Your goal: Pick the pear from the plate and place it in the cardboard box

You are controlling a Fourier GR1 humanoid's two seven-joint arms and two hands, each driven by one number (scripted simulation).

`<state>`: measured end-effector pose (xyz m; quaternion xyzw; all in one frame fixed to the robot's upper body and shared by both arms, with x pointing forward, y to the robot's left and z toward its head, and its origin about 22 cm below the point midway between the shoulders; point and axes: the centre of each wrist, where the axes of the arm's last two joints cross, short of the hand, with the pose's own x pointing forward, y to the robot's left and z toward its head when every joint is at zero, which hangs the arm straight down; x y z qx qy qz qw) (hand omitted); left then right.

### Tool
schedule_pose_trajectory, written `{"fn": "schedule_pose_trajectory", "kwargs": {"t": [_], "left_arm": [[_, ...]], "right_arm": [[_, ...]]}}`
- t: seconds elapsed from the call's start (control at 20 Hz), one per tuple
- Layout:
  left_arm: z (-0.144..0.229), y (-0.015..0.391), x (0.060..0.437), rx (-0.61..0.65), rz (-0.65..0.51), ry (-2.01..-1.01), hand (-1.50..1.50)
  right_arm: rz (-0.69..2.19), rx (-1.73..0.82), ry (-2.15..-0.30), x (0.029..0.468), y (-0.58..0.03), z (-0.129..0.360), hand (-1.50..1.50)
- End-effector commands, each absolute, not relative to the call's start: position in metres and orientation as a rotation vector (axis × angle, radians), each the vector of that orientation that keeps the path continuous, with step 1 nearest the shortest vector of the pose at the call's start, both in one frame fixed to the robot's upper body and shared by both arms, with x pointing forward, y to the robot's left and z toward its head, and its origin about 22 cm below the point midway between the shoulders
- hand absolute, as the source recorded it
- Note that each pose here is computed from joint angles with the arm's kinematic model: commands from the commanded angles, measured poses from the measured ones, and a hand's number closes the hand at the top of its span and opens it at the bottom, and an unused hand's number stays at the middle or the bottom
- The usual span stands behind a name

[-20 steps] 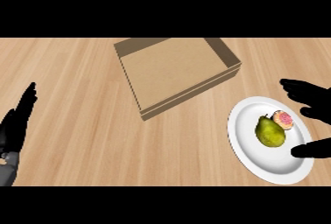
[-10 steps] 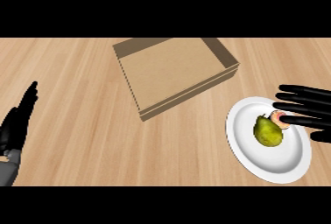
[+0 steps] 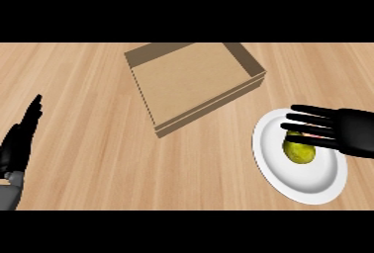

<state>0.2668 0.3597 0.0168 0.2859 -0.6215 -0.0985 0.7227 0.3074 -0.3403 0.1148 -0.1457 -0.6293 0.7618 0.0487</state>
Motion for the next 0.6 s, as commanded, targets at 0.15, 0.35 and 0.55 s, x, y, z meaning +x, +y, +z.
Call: {"fn": "schedule_pose_trajectory", "kwargs": {"t": [0.15, 0.35, 0.55], "left_arm": [[0.019, 0.345, 0.275, 0.657, -0.208, -1.364, 0.0], [0.031, 0.358, 0.259, 0.636, -0.207, -1.369, 0.0], [0.002, 0.355, 0.26, 0.653, -0.219, -1.356, 0.0]], "right_arm": [[2.434, -0.535, -1.916, 0.31, -0.328, 0.09, -1.5], [2.442, -0.509, -1.923, 0.314, -0.306, 0.088, -1.5], [2.439, -0.529, -1.904, 0.313, -0.344, 0.086, -1.5]]}}
